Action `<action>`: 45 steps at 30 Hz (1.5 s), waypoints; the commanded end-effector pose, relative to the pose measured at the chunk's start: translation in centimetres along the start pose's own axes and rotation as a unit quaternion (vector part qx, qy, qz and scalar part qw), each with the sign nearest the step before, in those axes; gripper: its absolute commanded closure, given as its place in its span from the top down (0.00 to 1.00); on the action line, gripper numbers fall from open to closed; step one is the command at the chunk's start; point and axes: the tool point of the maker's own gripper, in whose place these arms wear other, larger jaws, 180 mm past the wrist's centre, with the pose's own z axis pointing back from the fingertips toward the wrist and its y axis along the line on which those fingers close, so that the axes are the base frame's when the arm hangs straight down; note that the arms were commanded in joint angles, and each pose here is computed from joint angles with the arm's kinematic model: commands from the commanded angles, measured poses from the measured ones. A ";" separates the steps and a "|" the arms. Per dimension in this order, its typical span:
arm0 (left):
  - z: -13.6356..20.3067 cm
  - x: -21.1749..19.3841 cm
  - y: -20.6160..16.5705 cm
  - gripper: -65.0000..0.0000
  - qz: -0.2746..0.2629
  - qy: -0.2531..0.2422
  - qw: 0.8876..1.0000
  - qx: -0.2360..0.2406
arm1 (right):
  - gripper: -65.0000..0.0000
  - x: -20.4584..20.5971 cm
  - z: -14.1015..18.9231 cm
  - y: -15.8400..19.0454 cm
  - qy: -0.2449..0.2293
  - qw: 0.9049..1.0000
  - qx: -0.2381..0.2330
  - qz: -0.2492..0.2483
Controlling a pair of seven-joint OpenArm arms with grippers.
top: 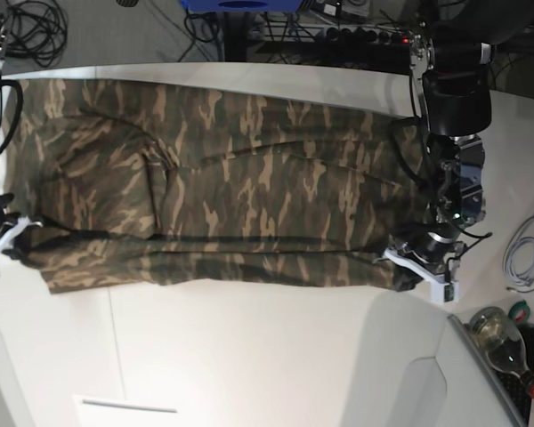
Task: Layout the t-shirt on the table in an organized manner, then fold the t-shirt properly
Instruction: 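Fold the shirt in half with both grippers, bringing the hem toward the collar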
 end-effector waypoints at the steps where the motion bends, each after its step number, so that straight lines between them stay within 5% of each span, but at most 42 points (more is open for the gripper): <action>1: 0.2 2.8 0.8 0.00 0.000 -0.040 0.999 0.005 | 0.00 2.6 0.9 -1.2 -0.036 0.999 -0.011 0.015; 14: 2.8 -1.9 3.7 0.00 0.002 0.004 1.000 0.024 | 0.00 -1.7 3.3 -2.8 0.021 0.999 -0.038 0.001; 45: 7.5 -1.6 0.7 0.00 -0.059 0.018 0.998 -0.006 | 0.00 -6.5 8.9 1.2 0.112 0.992 -0.042 0.041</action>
